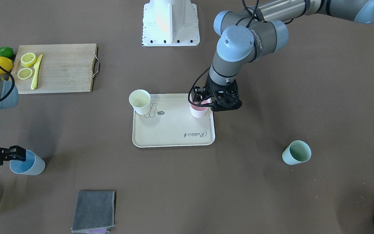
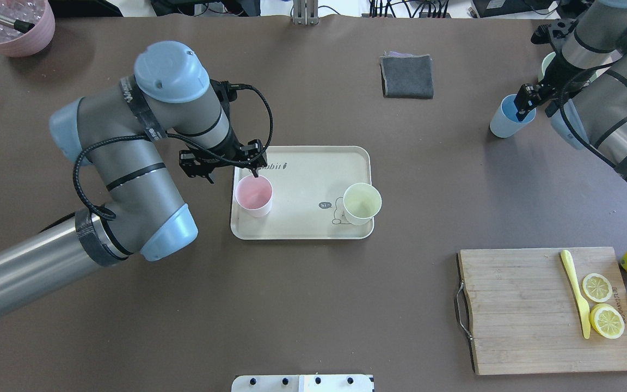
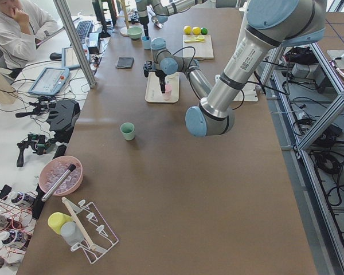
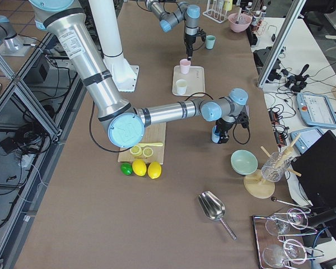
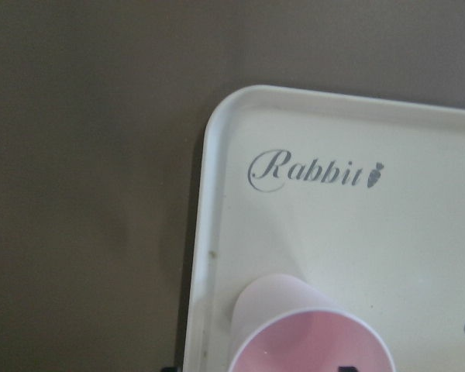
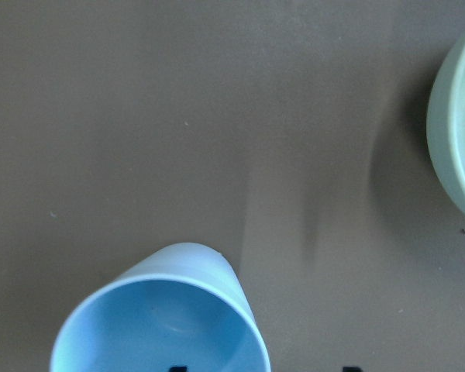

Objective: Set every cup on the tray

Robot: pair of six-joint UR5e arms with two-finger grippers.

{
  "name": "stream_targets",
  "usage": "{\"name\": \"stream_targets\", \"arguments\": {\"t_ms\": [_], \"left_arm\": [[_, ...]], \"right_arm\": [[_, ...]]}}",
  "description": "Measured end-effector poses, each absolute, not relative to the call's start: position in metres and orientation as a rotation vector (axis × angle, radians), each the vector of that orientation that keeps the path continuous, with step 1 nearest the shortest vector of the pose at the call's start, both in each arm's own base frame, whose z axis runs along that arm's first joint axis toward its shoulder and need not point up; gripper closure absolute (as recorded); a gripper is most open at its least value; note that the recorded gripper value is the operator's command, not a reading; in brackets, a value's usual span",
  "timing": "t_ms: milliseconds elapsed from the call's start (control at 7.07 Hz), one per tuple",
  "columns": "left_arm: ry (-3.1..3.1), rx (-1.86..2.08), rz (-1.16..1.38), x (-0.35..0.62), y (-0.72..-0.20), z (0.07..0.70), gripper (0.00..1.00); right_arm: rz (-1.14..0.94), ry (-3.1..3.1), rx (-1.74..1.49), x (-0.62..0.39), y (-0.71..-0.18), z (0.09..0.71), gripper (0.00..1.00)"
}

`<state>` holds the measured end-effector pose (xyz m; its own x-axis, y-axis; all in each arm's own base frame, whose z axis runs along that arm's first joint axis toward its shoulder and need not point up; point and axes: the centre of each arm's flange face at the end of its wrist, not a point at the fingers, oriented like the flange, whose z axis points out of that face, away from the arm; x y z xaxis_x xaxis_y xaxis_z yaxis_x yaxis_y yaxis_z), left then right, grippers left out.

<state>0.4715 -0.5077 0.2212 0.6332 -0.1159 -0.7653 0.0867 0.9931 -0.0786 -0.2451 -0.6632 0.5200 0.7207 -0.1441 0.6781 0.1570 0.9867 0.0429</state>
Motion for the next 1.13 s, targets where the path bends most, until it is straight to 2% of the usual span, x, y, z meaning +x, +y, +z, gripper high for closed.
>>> {"name": "stream_targets", "arguments": {"t_ms": [425,849,1132], "left_arm": [[0.827,0.057,-0.001,0.346,-0.570,0.292,0.02],[0.781,0.069,0.076,0.234,-0.644,0.399,0.02],[0.788,0.064,0.054,0.227,-0.675,0.451,0.03]], "right_arm": [[-0.144,-0.762,-0.017,-0.260,-0.668,0.498,1.00],[-0.060,-0.844,-0.014,-0.318,-0.669,0.395,1.00],[-0.021,-0.905,-0.042,-0.378,-0.642,0.327,1.00]]}}
